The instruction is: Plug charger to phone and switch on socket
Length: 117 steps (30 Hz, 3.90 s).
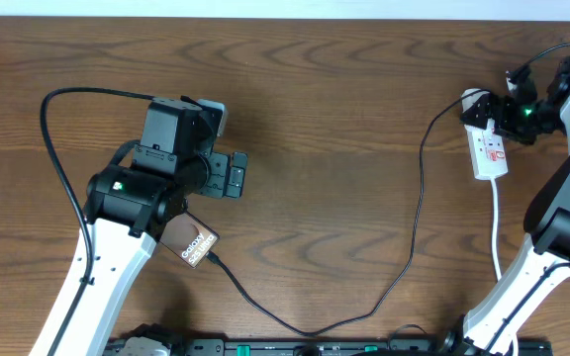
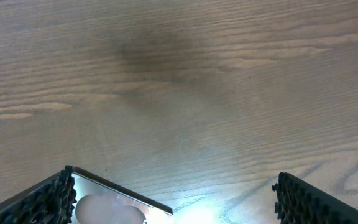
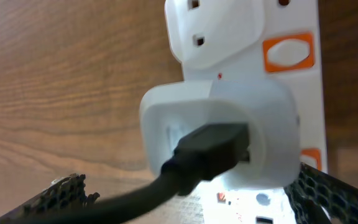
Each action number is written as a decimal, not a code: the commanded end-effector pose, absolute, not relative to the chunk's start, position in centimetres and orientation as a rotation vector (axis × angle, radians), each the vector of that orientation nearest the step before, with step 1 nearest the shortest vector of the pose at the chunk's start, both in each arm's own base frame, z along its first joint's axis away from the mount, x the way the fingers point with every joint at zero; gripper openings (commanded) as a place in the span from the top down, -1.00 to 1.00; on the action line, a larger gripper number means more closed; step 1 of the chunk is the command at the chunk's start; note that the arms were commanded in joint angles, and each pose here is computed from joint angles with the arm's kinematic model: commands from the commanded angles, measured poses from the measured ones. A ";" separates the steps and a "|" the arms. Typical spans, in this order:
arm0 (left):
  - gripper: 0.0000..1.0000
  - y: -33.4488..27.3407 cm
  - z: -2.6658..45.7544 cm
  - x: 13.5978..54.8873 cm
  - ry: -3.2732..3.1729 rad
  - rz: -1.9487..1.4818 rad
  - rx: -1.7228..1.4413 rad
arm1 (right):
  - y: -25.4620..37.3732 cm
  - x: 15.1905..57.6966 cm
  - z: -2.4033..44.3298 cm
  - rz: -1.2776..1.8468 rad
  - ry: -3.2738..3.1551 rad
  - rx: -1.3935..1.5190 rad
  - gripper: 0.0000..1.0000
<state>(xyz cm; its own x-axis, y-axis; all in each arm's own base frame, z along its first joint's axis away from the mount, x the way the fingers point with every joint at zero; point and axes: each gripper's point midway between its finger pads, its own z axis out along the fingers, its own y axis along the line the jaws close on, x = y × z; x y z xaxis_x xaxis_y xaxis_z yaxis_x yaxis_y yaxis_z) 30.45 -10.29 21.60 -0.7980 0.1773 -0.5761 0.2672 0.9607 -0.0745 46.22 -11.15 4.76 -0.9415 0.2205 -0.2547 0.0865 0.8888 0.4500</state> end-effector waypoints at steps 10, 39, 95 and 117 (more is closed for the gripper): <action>-0.99 -10.1 22.8 30.7 2.481 -0.180 0.315 | -7.8 45.7 1.6 0.747 2.774 0.199 -0.98; -0.99 -10.1 22.8 30.7 2.481 -0.180 0.315 | -10.4 46.6 3.0 0.583 2.804 0.282 -0.98; -0.98 -10.1 22.8 30.7 2.481 -0.180 0.315 | -7.4 46.6 4.3 0.765 2.782 0.272 -0.99; -0.98 -10.1 22.8 30.7 2.481 -0.180 0.315 | -12.3 44.4 5.7 0.434 2.812 0.567 -0.99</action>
<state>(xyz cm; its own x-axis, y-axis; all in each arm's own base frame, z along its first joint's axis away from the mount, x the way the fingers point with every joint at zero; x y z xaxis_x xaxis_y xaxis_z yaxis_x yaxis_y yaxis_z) 30.43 -10.28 21.62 -0.7980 0.1773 -0.5761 0.2672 0.9607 -0.0745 46.05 -11.23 4.61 -0.9227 0.3247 -0.2079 0.2267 0.8930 0.3887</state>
